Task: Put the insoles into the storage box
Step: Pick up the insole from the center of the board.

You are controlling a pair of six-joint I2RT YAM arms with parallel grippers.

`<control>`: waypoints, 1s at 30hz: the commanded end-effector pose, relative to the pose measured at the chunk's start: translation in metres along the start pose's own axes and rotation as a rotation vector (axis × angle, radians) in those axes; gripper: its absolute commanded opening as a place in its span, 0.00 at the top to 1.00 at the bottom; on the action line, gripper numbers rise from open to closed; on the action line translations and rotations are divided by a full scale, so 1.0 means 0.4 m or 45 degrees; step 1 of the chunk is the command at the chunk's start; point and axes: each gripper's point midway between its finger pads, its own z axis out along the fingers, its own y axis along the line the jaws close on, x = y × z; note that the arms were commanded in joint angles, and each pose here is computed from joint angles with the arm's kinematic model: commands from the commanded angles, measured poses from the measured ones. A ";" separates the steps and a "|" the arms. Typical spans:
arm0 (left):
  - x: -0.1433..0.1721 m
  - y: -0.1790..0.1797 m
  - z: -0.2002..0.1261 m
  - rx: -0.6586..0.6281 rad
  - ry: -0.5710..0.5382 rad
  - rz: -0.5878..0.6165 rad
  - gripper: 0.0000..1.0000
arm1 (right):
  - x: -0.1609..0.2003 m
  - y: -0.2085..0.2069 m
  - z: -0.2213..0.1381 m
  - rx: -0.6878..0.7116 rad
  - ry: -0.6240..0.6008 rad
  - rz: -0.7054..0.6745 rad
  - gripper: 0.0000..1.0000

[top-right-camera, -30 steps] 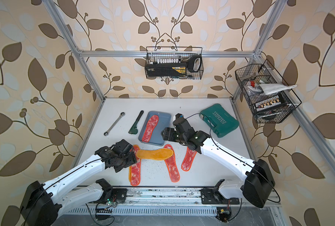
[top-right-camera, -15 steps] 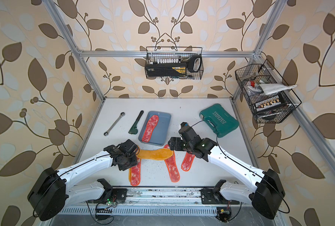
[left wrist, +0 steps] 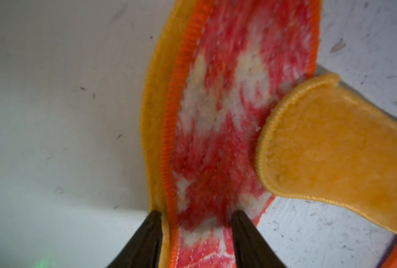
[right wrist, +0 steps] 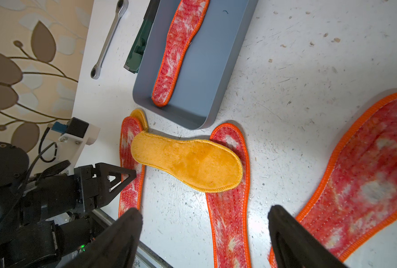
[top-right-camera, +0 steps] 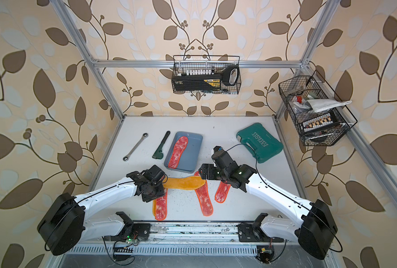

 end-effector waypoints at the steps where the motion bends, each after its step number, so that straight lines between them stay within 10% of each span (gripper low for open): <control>1: 0.021 0.033 -0.004 -0.056 0.014 0.036 0.47 | 0.020 -0.009 0.020 0.003 0.033 0.010 0.13; 10: 0.029 0.010 0.020 0.015 0.035 0.033 0.59 | 0.023 -0.007 0.030 -0.009 0.038 0.026 0.13; 18: 0.022 0.019 -0.011 0.000 0.011 0.041 0.99 | 0.040 -0.009 0.041 -0.031 0.057 0.050 0.13; 30: -0.022 0.058 -0.122 -0.075 -0.133 0.051 1.00 | 0.042 0.020 0.044 -0.093 0.074 0.060 0.13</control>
